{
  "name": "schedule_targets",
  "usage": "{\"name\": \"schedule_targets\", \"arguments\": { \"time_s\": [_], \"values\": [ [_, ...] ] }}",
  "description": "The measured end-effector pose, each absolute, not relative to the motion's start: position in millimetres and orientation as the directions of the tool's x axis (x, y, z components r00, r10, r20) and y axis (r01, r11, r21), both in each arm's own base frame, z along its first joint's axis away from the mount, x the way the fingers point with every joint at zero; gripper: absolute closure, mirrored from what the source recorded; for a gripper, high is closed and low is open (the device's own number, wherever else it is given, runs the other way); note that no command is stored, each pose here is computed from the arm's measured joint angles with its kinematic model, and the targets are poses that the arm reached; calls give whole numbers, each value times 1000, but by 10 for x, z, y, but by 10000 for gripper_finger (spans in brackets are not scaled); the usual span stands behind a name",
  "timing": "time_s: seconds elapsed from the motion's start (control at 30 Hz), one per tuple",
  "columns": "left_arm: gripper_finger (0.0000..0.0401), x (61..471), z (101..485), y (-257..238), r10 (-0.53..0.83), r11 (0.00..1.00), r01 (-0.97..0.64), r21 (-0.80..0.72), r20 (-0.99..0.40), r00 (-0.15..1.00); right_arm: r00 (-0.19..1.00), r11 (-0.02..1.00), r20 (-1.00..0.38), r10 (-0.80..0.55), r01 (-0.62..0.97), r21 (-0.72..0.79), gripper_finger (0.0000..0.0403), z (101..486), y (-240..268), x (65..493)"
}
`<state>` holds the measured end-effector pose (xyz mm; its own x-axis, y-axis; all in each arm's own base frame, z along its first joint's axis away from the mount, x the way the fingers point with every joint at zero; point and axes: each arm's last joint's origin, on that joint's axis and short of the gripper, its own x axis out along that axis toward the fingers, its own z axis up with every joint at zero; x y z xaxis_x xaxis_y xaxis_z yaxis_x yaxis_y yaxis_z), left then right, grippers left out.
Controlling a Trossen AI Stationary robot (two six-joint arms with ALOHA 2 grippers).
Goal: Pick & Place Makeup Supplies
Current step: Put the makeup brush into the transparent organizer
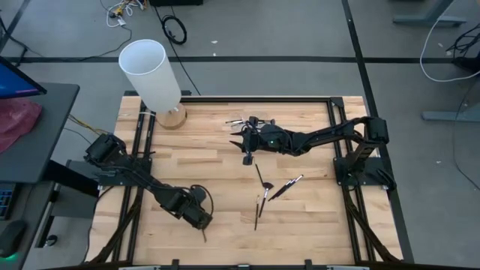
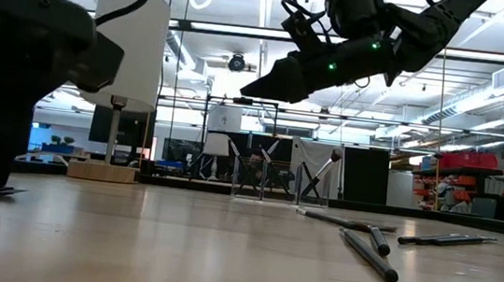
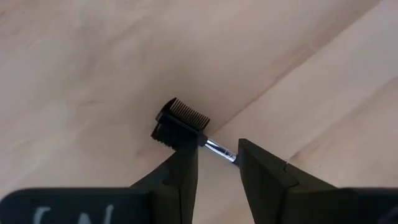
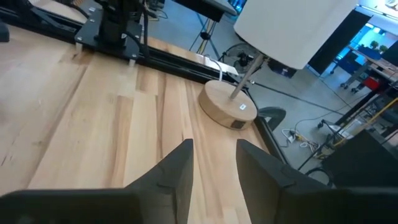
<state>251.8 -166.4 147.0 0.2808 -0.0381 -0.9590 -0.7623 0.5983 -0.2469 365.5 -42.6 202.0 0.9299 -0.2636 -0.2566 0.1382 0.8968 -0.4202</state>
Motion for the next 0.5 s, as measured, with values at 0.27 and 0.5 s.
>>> {"name": "schedule_targets", "arguments": {
  "time_s": [0.27,0.5],
  "values": [
    [284,2581,1472,-1579,5,646,-726,-234,-951,310,932,898,-252,-261,139,-417,277,2025,-425,3657],
    [284,2722,1487,-1316,204,743,-659,-114,-900,386,932,898,-252,-261,138,-417,277,2025,-425,3657]
  ]
}}
